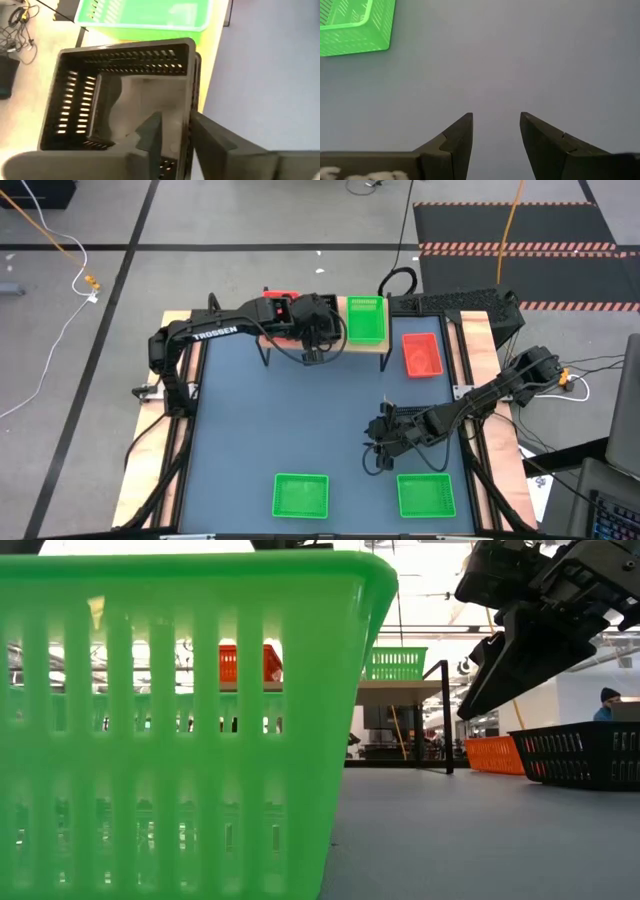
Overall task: Stack baskets on shelf by color
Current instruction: Stack the left black bin on the other black bin on the shelf, then stack the left green bin on the other green bin on the shelf
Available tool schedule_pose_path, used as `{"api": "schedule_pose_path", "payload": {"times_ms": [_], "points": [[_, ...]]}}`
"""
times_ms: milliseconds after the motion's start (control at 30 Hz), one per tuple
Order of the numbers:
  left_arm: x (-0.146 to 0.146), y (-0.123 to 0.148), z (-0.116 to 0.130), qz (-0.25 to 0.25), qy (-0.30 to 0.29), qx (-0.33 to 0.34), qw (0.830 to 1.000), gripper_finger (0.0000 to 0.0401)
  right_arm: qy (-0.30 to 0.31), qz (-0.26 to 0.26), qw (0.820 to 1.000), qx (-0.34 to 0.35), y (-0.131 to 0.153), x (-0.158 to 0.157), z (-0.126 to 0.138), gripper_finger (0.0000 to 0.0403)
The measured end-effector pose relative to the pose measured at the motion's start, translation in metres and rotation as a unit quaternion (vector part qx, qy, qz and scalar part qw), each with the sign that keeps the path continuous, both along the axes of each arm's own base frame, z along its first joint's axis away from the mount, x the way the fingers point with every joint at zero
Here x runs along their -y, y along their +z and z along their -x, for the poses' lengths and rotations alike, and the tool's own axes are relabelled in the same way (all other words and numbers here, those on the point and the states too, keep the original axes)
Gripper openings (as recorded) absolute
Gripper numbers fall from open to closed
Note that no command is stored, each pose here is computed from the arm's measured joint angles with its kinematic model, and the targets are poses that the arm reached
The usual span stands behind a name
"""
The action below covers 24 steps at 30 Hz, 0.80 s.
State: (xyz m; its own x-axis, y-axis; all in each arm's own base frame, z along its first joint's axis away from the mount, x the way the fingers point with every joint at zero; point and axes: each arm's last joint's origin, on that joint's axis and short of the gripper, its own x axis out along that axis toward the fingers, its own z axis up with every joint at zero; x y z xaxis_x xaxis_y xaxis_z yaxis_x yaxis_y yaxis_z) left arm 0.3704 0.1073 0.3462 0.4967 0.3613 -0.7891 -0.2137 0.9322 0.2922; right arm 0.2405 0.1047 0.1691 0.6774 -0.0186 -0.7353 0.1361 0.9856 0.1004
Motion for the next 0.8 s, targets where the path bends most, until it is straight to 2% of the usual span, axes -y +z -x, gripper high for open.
{"api": "schedule_pose_path", "payload": {"times_ms": [200, 367, 567, 667, 800], "points": [[0.002, 0.004, 0.002, -0.02, 0.006, 0.0, 1.0, 0.017, 0.005, 0.006, 1.0, 0.0, 0.0, 0.0, 0.0, 0.0157], [0.023, 0.025, 0.011, -0.034, -0.025, 0.031, 0.999, 0.0196, 0.016, 0.016, 1.0, -0.003, 0.001, 0.001, 0.001, 0.0157], [0.065, 0.048, 0.025, -0.023, -0.063, 0.064, 0.996, 0.0203, 0.017, 0.02, 1.0, -0.008, 0.015, 0.006, 0.013, 0.0157], [0.084, 0.049, 0.028, 0.002, -0.062, 0.068, 0.996, 0.0198, 0.006, 0.033, 0.999, -0.002, 0.028, 0.013, 0.024, 0.0157], [0.106, 0.038, 0.034, 0.048, -0.039, 0.036, 0.997, 0.0193, -0.025, 0.036, 0.999, 0.016, 0.044, 0.021, 0.038, 0.0157]]}}
